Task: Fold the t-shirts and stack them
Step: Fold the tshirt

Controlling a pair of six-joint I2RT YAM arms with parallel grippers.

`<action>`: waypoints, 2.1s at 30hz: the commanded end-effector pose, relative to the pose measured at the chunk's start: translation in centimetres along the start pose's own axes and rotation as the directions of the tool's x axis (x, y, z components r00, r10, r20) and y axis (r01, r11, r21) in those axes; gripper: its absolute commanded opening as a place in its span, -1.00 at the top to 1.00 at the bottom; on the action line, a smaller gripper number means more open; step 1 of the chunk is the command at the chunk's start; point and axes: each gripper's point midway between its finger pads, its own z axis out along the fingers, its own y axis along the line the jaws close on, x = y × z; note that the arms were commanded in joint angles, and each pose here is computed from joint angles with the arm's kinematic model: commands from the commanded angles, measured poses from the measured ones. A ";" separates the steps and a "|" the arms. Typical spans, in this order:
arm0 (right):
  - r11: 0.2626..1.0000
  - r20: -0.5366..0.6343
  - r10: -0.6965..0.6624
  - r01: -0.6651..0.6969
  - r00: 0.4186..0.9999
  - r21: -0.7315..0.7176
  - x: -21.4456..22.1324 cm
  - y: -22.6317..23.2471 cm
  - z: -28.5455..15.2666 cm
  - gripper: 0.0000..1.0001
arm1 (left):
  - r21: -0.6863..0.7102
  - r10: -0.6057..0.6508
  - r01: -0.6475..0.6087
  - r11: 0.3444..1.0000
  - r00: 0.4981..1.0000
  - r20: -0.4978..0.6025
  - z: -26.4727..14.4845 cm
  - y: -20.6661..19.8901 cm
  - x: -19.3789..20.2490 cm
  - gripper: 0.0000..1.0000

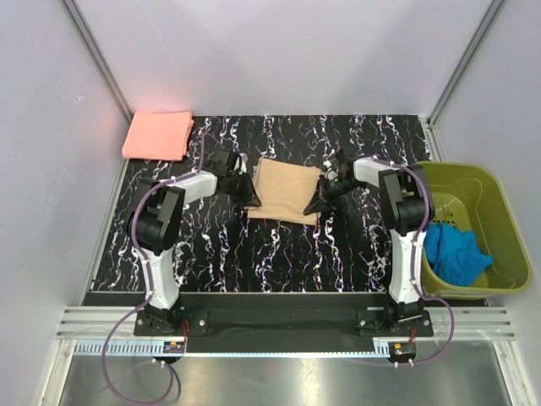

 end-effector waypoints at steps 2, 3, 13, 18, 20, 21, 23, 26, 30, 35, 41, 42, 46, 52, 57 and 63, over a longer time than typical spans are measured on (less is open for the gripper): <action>0.993 0.066 -0.119 0.119 0.991 -0.009 0.0 4.7 -2.9 1.00 | -0.020 0.041 -0.040 0.999 0.998 0.039 -2.4 -0.4 0.0 0.55; 0.990 0.074 -0.137 0.139 0.988 -0.018 0.1 5.6 -3.3 1.00 | -0.001 0.043 -0.043 0.999 0.997 0.064 -3.5 -1.4 -0.5 0.52; 0.993 0.014 -0.118 0.118 0.993 0.001 1.2 4.0 -0.1 1.00 | 0.234 0.029 -0.041 0.971 0.998 0.055 -1.7 -8.4 -1.3 0.38; 0.999 0.039 -0.024 0.022 0.999 0.042 1.6 -0.5 -0.8 1.00 | 0.236 0.028 -0.022 0.972 0.999 -0.025 2.3 -9.6 2.0 0.42; 0.998 0.045 0.007 -0.010 0.999 0.058 2.0 -1.7 -1.3 1.00 | 0.200 0.016 -0.004 0.980 0.998 -0.059 3.5 -8.6 3.7 0.45; 0.996 0.061 0.017 -0.021 0.998 0.081 1.8 -2.5 -1.8 1.00 | 0.186 0.020 -0.006 0.982 0.997 -0.071 4.0 -8.5 4.7 0.45; 0.994 0.070 0.034 -0.041 0.997 0.103 2.3 -3.2 -2.4 1.00 | 0.163 0.008 0.009 0.987 0.995 -0.104 4.6 -7.5 6.3 0.47; 0.991 0.104 0.032 -0.045 0.994 0.125 2.5 -3.3 -3.7 1.00 | 0.146 0.056 -0.037 0.989 0.990 -0.127 4.3 -8.5 8.4 0.47; 0.981 0.134 -0.040 0.013 0.990 0.193 2.9 -2.6 -5.9 0.99 | 0.128 0.069 -0.055 0.990 0.992 -0.107 1.5 -9.8 8.8 0.17; 0.967 0.177 -0.109 0.063 0.978 0.245 3.2 -0.9 -8.6 0.76 | 0.063 0.128 -0.130 0.989 0.991 0.031 -4.8 -10.0 5.6 -0.33; 0.944 0.192 -0.214 0.152 0.958 0.292 3.4 1.8 -8.1 -0.06 | -0.050 0.081 -0.074 0.996 0.986 0.147 -10.3 -5.7 1.6 -0.60; 0.937 0.186 -0.234 0.170 0.954 0.306 3.4 2.2 -7.7 -0.12 | -0.060 0.072 -0.063 0.996 0.984 0.164 -10.8 -5.0 1.2 -0.64; 0.916 0.177 -0.293 0.223 0.940 0.334 3.3 4.5 -6.5 -0.34 | -0.040 0.046 -0.038 0.998 0.974 0.220 -12.9 -3.1 0.2 -0.89; 0.912 0.216 -0.325 0.244 0.921 0.330 3.7 6.1 -7.7 -0.57 | -0.047 0.061 -0.054 0.997 0.983 0.171 -10.5 -1.2 -1.2 -0.97; 0.898 0.229 -0.347 0.252 0.910 0.360 4.8 5.3 -8.7 -0.60 | -0.019 0.048 -0.045 0.999 0.978 0.201 -6.5 -0.3 -4.0 -0.97; 0.910 0.228 -0.329 0.243 0.916 0.337 6.6 4.4 -8.5 -0.61 | 0.021 0.065 -0.073 0.997 0.963 0.262 -3.4 -0.2 -6.4 -0.98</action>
